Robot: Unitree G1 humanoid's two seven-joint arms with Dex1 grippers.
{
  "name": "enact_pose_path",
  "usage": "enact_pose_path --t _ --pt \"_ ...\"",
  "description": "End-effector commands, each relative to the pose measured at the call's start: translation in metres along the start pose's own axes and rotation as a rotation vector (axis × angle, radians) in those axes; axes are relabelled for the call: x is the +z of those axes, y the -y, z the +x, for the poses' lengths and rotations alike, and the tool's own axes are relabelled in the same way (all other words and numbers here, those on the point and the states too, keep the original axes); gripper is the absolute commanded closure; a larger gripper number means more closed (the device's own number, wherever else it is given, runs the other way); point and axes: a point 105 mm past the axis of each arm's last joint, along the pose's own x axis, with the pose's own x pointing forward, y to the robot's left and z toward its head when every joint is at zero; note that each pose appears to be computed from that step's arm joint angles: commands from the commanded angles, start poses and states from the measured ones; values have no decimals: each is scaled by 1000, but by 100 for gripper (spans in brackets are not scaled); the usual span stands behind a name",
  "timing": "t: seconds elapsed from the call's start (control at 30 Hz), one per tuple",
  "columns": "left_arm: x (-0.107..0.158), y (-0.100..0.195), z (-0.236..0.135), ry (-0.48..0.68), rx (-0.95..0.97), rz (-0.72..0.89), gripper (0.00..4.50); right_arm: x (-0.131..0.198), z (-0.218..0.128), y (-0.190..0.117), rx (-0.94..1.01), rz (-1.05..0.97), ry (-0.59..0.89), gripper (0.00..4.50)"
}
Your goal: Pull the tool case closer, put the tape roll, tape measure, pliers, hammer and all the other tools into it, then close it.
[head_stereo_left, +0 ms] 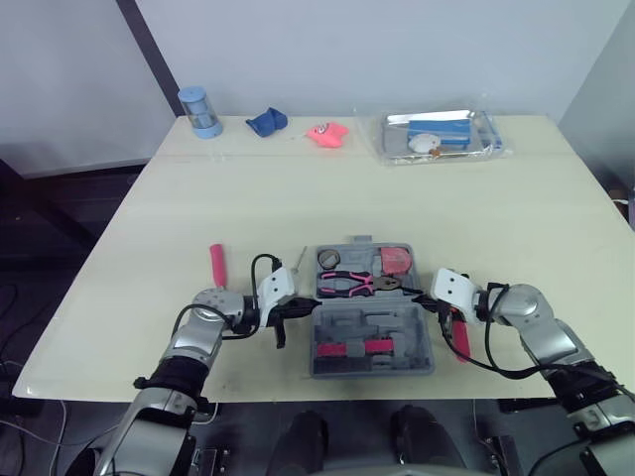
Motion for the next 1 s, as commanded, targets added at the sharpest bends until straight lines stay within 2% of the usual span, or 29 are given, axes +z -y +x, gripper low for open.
enact_pose_path --t 0.03,0.43,1.0 --pt "-12 -2 -3 -44 34 -33 450 20 6 0 12 -41 63 442" --pt "-14 -5 -7 -52 46 -33 450 22 9 3 -7 -38 76 442" --pt "-14 -3 -5 -52 35 -31 450 16 8 -10 61 9 44 442"
